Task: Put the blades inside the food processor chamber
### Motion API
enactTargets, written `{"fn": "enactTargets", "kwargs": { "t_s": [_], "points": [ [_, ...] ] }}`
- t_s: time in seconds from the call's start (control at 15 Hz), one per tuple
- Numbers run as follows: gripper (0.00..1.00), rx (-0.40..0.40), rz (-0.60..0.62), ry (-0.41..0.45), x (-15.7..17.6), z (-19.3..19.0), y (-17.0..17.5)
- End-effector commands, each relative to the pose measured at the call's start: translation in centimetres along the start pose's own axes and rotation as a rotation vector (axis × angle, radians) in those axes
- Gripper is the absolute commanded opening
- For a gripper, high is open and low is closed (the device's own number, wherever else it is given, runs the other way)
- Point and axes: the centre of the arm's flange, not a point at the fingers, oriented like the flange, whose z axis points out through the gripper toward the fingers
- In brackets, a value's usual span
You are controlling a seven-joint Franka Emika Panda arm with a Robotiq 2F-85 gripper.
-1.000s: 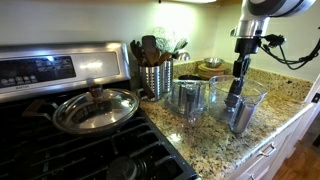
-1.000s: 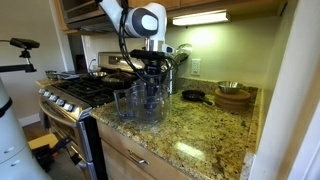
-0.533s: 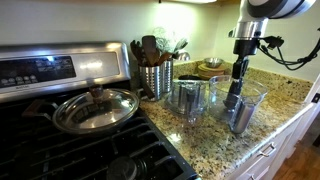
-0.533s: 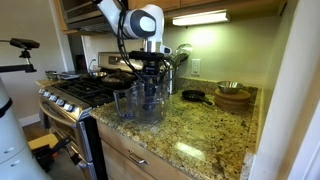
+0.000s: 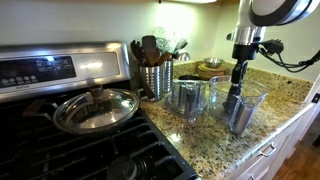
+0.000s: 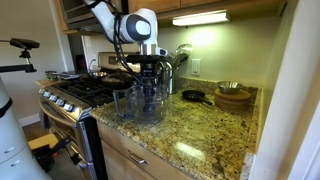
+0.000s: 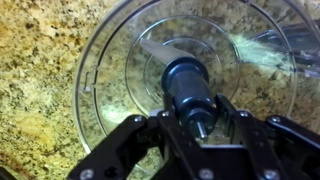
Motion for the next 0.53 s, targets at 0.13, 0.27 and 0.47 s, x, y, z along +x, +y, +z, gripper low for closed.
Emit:
{"fn": "enactTargets", "kwargs": {
  "t_s": [0.13, 0.27, 0.47],
  "points": [
    [0.69, -0.047, 0.038, 0.004, -0.9, 1.3, -0.8],
    [0.77, -0.058, 0.045, 0.002, -1.2, 1.1, -0.9],
    [0.95, -0.088, 0.058, -0.019, -1.8, -0.3, -0.7]
  ]
}}
